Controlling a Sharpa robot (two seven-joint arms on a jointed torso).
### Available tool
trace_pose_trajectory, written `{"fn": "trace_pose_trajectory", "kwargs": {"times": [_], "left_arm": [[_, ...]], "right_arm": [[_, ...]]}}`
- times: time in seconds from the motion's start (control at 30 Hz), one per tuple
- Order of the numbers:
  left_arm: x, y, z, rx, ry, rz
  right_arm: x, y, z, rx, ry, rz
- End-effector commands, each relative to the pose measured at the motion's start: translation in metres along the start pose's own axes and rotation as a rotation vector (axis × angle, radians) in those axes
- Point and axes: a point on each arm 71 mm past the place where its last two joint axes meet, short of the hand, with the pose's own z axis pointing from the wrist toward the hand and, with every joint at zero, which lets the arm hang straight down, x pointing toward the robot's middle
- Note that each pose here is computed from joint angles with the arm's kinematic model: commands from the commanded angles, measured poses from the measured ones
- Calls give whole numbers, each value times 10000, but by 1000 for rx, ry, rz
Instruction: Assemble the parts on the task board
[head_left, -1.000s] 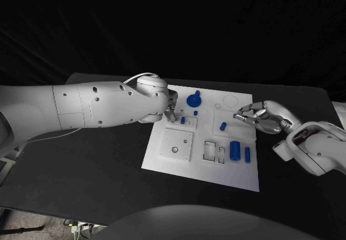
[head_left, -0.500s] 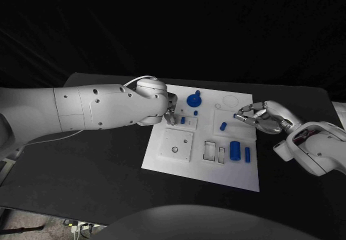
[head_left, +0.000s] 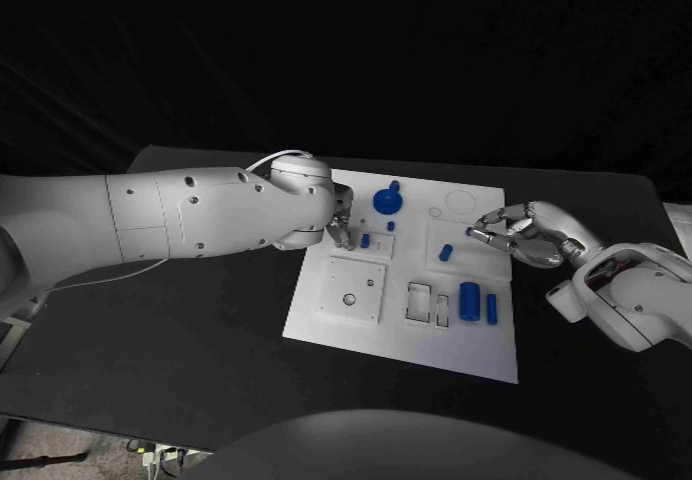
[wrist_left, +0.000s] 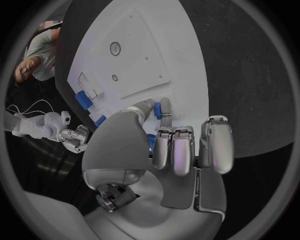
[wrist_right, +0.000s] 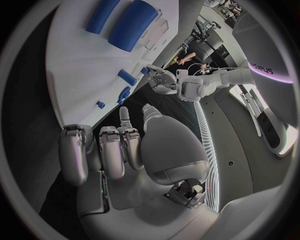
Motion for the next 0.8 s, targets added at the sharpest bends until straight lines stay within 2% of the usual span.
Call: {"fn": "trace_pose_trajectory", "kwargs": {"times": [0.03,0.47,0.8], "left_arm": [[132,87,21,-132,68,41],[151,106,22,-144,100,80],[150,134,12,-149,93,97]], "right_arm": [[12,8,-2,-9,8,-1],[13,8,0,-9,9,-1],[13,7,3,-9,8,-2]]}}
